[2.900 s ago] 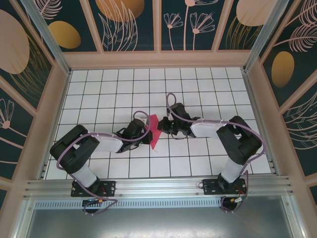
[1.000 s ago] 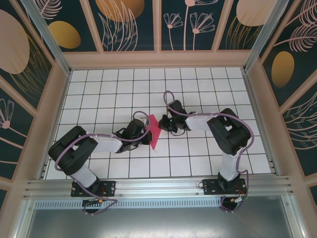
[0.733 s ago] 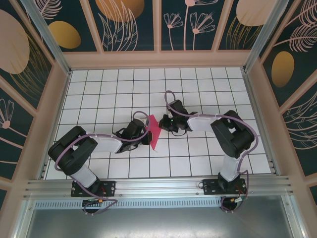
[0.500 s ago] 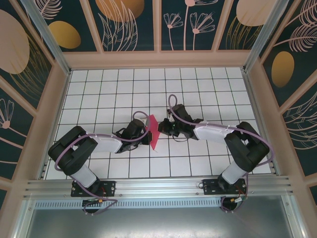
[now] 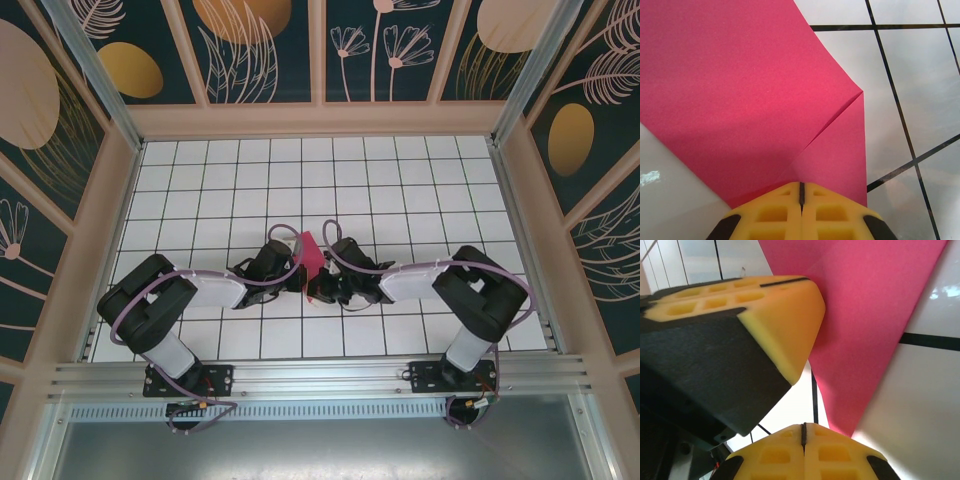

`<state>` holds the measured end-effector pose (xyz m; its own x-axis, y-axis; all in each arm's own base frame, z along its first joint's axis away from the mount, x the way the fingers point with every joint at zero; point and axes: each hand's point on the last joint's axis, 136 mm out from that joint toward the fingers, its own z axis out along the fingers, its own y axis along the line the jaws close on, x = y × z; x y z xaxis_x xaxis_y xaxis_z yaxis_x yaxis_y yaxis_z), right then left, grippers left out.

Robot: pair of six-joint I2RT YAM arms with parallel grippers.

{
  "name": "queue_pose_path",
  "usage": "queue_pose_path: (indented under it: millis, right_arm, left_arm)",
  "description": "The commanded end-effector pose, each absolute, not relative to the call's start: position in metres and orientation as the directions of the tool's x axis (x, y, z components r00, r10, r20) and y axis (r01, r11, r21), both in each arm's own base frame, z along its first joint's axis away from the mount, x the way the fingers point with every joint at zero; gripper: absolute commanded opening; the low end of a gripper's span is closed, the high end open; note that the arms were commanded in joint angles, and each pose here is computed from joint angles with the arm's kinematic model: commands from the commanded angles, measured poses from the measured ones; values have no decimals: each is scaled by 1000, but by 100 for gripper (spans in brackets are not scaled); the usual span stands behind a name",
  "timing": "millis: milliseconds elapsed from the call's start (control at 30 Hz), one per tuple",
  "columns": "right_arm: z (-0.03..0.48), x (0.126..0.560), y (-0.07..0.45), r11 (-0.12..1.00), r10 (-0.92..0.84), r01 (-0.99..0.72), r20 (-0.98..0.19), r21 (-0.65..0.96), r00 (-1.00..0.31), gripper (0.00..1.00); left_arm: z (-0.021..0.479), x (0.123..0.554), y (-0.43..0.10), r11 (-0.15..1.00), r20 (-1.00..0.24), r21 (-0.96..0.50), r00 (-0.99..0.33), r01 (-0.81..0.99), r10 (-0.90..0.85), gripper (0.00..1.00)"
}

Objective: Fold a paper plane with a square sheet of paper (pick it up from the middle)
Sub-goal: Third fold the triangle at the center of the table.

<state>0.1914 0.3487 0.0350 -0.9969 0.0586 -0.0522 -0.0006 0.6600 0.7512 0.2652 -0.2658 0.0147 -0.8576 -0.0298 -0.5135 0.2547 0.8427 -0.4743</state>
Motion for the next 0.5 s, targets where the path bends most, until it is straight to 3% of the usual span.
queue_pose_path:
  millis: [0, 300, 467]
  right_arm:
    - [31, 180, 358, 628, 34, 7, -19, 778, -999, 6]
    - [-19, 169, 332, 767, 71, 76, 33, 637, -997, 6]
    - [1, 171, 340, 724, 52, 41, 5, 689, -999, 6]
  left_arm:
    - [-16, 244, -242, 893, -426, -398, -904, 211, 24, 0]
    - [-15, 244, -241, 893, -428, -398, -904, 208, 20, 0]
    - [-16, 244, -241, 893, -428, -398, -903, 210, 21, 0]
